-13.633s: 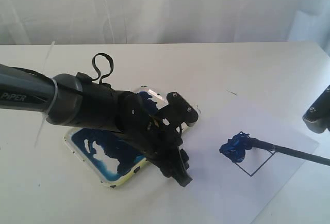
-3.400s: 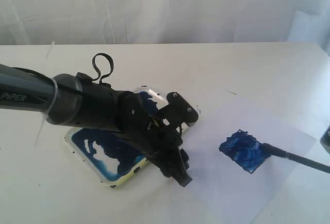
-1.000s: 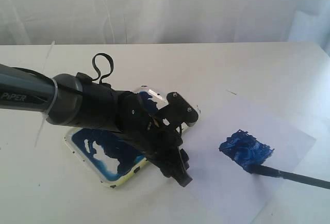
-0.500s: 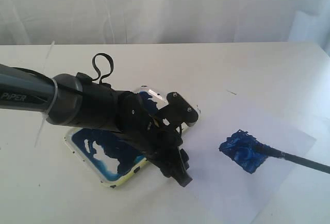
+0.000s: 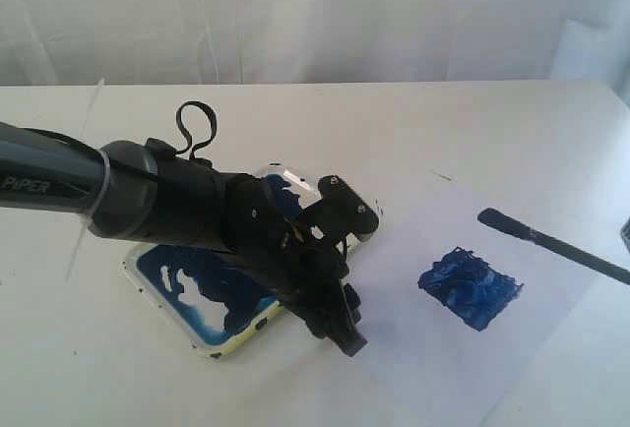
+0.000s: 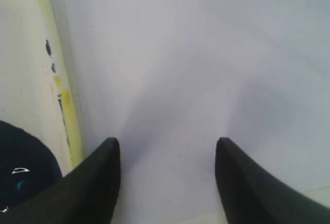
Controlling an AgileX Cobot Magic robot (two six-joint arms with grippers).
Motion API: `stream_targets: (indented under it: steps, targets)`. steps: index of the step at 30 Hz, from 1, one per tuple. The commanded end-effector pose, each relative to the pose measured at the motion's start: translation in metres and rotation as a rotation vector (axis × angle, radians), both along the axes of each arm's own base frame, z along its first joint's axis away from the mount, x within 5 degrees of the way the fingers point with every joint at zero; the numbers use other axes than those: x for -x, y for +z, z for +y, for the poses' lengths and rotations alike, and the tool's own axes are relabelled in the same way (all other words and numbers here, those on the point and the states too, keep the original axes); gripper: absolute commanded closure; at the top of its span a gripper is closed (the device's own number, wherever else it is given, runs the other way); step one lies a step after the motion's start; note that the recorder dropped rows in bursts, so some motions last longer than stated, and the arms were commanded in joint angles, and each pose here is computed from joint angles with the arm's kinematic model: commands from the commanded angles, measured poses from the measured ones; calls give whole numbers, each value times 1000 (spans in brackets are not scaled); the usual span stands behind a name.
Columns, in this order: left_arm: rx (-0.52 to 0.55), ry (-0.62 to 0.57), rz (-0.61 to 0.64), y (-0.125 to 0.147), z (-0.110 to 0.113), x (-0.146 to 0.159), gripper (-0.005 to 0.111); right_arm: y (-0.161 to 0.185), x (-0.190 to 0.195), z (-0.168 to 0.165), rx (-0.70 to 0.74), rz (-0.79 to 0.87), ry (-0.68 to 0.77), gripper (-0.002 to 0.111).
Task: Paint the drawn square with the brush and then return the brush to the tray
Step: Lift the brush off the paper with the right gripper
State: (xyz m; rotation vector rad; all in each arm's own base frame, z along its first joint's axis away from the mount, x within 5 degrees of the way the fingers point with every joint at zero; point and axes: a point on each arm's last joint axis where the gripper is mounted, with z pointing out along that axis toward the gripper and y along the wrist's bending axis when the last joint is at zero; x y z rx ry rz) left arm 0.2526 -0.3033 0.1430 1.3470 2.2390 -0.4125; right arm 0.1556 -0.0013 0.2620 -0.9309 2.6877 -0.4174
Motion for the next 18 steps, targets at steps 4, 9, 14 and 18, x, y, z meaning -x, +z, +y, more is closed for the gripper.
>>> stream_targets:
  steps: [4,9,14,18]
  targets:
    - [32,-8,-15,21,3,6,48,2,-3,2,-31,-56,-6,108]
    - [66,-13,-40,42,5,9,48,2,-4,3,-43,-62,-7,108]
    - [78,-21,-43,53,8,12,48,2,-4,3,-43,-62,-7,108]
    - [82,-31,-37,60,9,15,48,3,-4,3,-42,-64,-6,108]
